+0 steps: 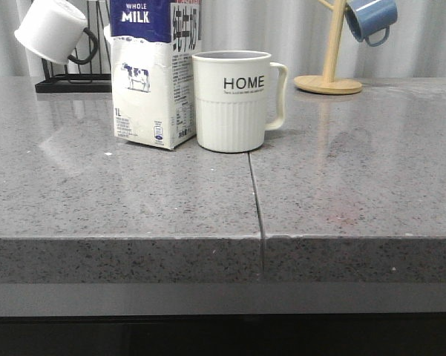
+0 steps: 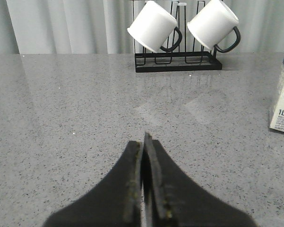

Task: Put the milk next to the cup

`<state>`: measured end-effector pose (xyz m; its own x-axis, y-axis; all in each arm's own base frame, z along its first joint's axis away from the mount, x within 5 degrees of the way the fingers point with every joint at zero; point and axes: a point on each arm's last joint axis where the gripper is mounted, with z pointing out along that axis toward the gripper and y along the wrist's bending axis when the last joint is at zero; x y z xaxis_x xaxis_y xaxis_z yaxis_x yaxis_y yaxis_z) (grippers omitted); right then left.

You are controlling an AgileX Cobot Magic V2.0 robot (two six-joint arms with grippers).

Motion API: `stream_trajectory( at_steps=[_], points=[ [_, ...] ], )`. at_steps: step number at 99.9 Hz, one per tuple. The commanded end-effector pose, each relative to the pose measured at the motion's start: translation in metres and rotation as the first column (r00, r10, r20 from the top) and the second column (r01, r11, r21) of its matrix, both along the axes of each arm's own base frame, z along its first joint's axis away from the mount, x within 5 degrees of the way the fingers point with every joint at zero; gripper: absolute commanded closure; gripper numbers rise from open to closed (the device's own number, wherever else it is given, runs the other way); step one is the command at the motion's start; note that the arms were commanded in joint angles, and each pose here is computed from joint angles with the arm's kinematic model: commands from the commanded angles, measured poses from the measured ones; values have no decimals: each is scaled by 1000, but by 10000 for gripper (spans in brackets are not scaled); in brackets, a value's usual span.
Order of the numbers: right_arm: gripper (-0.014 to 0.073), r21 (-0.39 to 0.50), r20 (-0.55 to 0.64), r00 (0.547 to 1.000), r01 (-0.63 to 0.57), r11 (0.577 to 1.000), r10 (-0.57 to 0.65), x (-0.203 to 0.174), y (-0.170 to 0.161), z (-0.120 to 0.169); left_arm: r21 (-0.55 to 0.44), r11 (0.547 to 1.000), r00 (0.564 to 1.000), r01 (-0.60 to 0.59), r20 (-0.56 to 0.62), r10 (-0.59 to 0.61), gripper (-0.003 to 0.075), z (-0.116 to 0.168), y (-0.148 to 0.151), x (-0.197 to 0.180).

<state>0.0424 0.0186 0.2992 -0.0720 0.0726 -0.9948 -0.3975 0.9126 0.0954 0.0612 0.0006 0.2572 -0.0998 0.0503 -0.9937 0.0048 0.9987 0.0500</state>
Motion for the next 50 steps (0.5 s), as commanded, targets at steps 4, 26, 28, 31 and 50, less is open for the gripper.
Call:
stream_trajectory(
  at_steps=[4, 26, 28, 31, 50],
  points=[
    [662, 27, 84, 996, 1, 1000, -3, -1, 0, 14, 10, 1000, 993, 2, 115, -3, 741, 10, 0, -5],
    [662, 27, 84, 996, 1, 1000, -3, -1, 0, 14, 33, 999, 987, -1, 158, -4, 741, -9, 0, -11],
    [662, 27, 84, 996, 1, 1000, -3, -1, 0, 14, 35, 999, 986, 0, 169, -6, 741, -12, 0, -12],
    [662, 27, 84, 996, 1, 1000, -3, -1, 0, 14, 35, 999, 984, 2, 180, -8, 741, -19, 0, -12],
    [662, 27, 84, 997, 1, 1000, -3, -1, 0, 14, 14, 1000, 990, 14, 143, -16, 741, -57, -1, -6]
  ],
)
